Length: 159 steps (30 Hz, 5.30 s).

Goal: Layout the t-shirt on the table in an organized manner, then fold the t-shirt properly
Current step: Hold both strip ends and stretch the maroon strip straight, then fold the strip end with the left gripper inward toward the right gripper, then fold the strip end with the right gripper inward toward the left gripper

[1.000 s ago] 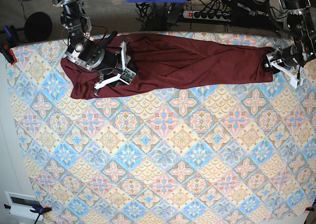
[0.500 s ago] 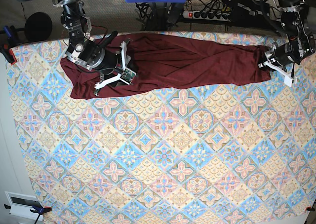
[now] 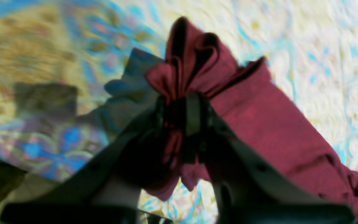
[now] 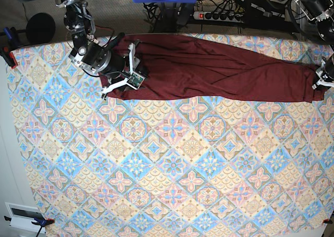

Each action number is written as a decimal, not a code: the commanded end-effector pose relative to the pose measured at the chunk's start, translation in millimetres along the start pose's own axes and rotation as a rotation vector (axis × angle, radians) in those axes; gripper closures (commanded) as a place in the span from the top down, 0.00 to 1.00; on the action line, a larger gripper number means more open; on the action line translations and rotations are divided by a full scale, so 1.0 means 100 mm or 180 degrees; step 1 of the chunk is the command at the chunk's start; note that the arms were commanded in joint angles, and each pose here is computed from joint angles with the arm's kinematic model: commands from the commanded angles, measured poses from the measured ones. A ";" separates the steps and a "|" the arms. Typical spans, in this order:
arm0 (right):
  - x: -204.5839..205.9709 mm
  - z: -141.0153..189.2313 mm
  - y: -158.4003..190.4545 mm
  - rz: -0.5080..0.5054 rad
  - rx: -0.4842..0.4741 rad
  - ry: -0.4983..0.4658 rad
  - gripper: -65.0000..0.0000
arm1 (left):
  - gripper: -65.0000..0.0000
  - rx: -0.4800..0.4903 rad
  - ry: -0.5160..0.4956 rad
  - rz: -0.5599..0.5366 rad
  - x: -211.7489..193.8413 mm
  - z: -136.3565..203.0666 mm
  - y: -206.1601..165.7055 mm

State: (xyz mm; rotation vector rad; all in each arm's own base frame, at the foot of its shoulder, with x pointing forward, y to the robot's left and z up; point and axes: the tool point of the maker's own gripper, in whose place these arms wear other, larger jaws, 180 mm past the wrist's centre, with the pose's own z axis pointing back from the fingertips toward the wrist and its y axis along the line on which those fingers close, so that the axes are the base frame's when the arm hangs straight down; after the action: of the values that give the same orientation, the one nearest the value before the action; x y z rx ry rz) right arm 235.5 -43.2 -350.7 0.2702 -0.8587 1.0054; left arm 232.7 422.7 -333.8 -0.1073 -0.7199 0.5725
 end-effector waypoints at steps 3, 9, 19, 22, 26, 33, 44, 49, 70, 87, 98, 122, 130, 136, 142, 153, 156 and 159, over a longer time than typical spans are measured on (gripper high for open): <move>0.12 0.04 -0.07 0.0027 -0.0064 -0.0140 0.24 | 0.00 -0.0163 -0.0260 -0.0158 0.29 0.14 -0.16; 0.07 0.10 -0.20 -0.0015 -0.0189 -0.0111 0.24 | 0.00 -0.0680 -0.0125 -0.0647 -0.10 0.34 -0.88; 0.04 0.20 -0.46 -0.0058 -0.0428 -0.0098 0.24 | 0.00 -0.1248 0.0340 -0.0624 -0.94 0.31 -1.60; 0.02 0.23 -0.52 -0.0077 -0.0483 -0.0086 0.24 | 0.00 -0.1275 0.0405 -0.0578 -1.08 0.26 -1.68; -0.01 0.25 -0.55 -0.0090 -0.0521 -0.0071 0.24 | 0.00 -0.1273 0.0443 -0.0528 -1.19 0.20 -1.78; -0.01 0.26 -0.57 -0.0090 -0.0533 -0.0072 0.24 | 0.00 -0.1418 0.0593 -0.0752 -1.43 0.10 -2.13; -0.01 0.26 -0.56 -0.0093 -0.0530 -0.0069 0.24 | 0.00 -0.1593 0.0990 -0.0856 -1.85 0.01 -2.34; -0.01 0.26 -0.57 -0.0090 -0.0533 -0.0072 0.24 | 0.13 -0.1688 0.1077 -0.1008 -1.96 0.09 -2.41; -0.23 0.27 -0.55 -0.0128 -0.0520 0.0298 0.25 | 0.43 -0.1416 -0.0049 -0.0165 -0.71 0.43 -1.58; -1.00 0.77 -0.92 -0.1646 -0.0627 0.0605 0.44 | 0.43 -0.1328 0.0097 -0.0004 -0.76 0.26 -1.39; -1.17 0.53 -0.82 -0.2235 -0.0238 0.0439 0.44 | 0.43 -0.1340 0.0094 0.0002 -0.76 0.25 -1.41; -1.06 0.15 -0.53 -0.2940 0.0469 -0.0021 0.44 | 0.43 -0.1337 0.0108 0.0000 -0.77 0.25 -1.40; -0.90 -0.03 -0.25 -0.2928 0.0727 -0.0045 0.44 | 0.43 -0.1337 0.0108 0.0000 -0.77 0.25 -1.40; -0.90 -0.06 -0.13 -0.2995 0.0792 -0.0046 0.44 | 0.43 -0.1337 0.0108 0.0000 -0.77 0.25 -1.40; -0.86 -0.09 -0.09 -0.3004 0.0825 -0.0062 0.44 | 0.43 -0.1337 0.0103 0.0001 -0.76 0.25 -1.40; -0.77 -0.15 -0.06 -0.2933 0.0869 -0.0141 0.44 | 0.43 -0.1338 0.0098 -0.0004 -0.76 0.25 -1.41; -0.82 -0.04 -0.25 -0.2963 0.0664 -0.0211 0.44 | 0.43 -0.1338 0.0098 -0.0004 -0.76 0.25 -1.41; -0.93 0.13 -0.47 -0.2920 0.0445 -0.0195 0.44 | 0.43 -0.1345 0.0090 0.0000 -0.75 0.25 -1.41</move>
State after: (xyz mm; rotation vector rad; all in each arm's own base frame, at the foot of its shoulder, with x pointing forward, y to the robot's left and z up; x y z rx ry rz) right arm 234.5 -130.3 -414.1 0.7373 -0.5574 0.1873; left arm 229.5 259.1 -330.3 -0.5071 -0.7647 0.4307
